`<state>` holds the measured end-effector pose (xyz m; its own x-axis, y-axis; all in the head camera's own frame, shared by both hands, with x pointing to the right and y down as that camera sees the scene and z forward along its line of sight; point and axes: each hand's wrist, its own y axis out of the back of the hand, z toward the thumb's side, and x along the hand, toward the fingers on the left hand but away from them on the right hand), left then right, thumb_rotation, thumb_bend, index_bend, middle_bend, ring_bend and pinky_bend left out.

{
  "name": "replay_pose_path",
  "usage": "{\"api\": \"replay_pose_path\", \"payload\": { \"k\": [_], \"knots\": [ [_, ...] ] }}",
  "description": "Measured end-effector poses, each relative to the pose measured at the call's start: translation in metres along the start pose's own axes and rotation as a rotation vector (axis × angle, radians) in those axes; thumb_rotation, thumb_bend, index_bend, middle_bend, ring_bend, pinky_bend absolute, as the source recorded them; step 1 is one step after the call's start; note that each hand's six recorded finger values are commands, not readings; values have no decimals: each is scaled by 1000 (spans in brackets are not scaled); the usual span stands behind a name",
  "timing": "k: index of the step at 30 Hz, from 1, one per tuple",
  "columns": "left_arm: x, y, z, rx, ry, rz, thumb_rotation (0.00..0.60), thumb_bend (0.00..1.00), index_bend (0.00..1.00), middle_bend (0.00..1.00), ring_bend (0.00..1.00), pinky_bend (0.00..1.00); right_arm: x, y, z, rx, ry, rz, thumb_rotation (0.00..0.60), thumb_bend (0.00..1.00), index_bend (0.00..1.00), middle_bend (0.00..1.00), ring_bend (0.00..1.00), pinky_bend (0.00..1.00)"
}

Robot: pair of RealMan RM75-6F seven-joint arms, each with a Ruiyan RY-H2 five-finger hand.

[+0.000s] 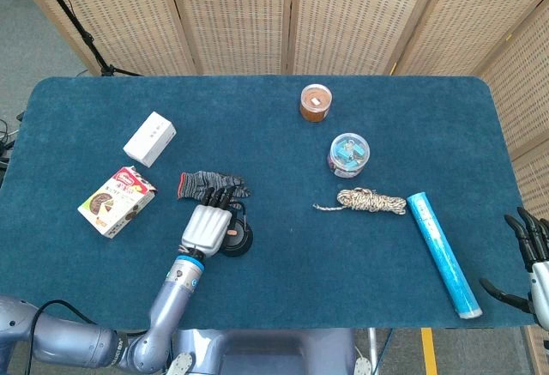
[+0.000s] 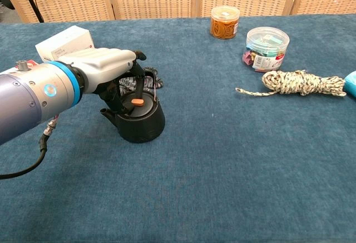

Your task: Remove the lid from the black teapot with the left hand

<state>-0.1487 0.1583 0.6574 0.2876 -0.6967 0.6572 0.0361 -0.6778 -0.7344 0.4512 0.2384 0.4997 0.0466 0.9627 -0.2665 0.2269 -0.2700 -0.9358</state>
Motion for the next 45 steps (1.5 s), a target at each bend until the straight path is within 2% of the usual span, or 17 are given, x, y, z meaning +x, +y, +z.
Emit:
{"api": "replay_pose_path", "payload": {
  "k": [12,30,39,45],
  "knots": [
    [-1,3,4,0,-7,19,600,361,572,0,0,0,0,1,0,-2,0,-1,600,69,0,0,0,0],
    [-13,38,-6,-61,-23,77,600,361,572,0,0,0,0,-2,1,5,1,8,600,69,0,0,0,0],
    [-24,58,-44,-115,26,122,600,361,572,0,0,0,0,-4,4,11,4,15,600,68,0,0,0,0],
    [-31,49,-80,-167,73,106,600,361,572,0,0,0,0,-6,5,15,7,22,600,69,0,0,0,0]
  ]
}}
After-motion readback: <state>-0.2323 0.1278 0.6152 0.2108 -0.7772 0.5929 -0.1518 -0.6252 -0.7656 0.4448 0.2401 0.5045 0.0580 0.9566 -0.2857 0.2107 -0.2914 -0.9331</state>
